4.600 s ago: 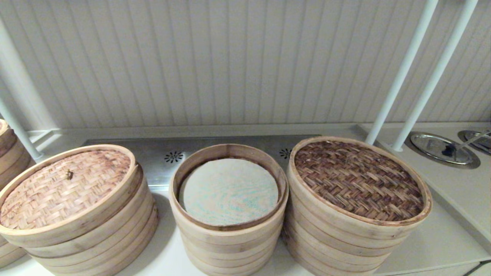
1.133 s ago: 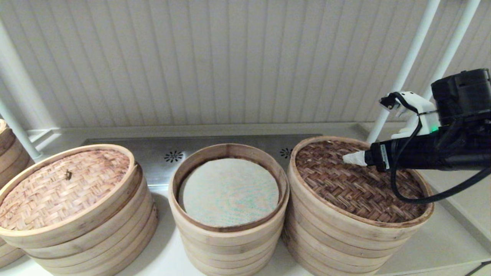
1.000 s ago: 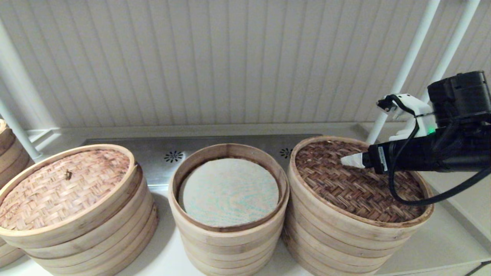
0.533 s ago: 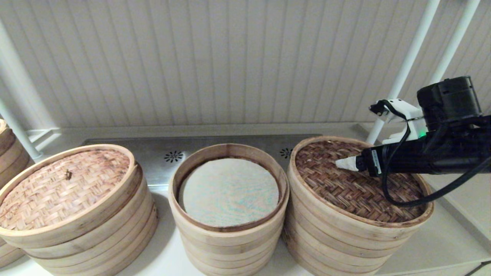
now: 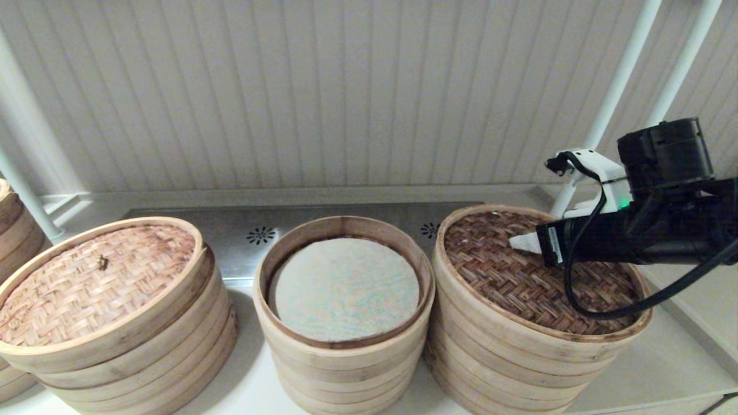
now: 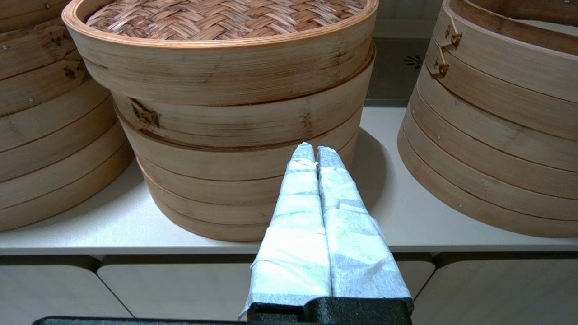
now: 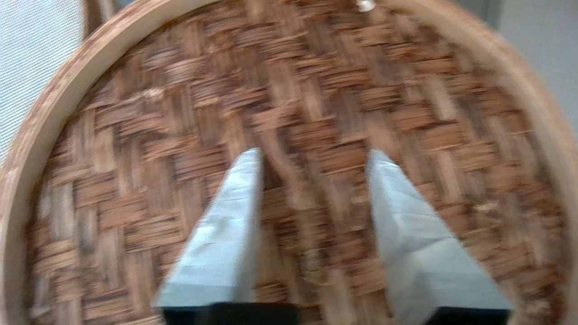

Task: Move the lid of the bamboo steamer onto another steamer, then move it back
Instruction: Pick up the steamer

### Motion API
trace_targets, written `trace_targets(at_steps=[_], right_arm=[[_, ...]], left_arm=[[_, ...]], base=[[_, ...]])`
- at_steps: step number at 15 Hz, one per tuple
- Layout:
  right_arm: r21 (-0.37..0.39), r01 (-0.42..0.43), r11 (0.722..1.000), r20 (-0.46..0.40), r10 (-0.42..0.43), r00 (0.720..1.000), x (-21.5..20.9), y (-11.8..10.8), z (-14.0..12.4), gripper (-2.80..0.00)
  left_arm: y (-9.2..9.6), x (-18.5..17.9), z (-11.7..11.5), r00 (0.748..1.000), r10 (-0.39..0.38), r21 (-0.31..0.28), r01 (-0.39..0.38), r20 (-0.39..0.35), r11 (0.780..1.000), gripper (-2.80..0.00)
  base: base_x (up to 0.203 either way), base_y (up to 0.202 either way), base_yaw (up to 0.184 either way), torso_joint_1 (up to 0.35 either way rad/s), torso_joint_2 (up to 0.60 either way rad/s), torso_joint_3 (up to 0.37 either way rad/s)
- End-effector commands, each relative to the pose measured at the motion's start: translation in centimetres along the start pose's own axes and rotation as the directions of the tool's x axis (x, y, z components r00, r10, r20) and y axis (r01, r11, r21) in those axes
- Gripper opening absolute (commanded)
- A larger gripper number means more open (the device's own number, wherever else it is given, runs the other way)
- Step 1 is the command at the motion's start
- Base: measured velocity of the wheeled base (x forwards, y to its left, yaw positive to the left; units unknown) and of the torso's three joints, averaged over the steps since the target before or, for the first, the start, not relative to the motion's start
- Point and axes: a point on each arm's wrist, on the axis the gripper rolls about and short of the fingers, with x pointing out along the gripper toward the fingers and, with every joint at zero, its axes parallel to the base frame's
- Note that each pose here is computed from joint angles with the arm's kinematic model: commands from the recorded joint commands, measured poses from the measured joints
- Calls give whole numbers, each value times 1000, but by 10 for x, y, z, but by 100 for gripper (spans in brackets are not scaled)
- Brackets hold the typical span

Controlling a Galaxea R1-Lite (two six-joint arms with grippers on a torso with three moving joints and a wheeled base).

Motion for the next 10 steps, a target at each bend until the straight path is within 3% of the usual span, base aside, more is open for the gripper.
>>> trace_targets(at_steps=[1,10], right_arm=[[-6,-8,1000,-1,8,1000,0,3,-2,-280],[0,-6,1000,34,6,999,-4,2,3,-280]], left_arm=[[0,0,0,1000,1,-1,-1,1,1000,-280],[0,0,0,1000,1,-1,-1,1,1000,-280]], base=[[0,0,0,0,0,0],[0,0,0,0,0,0]])
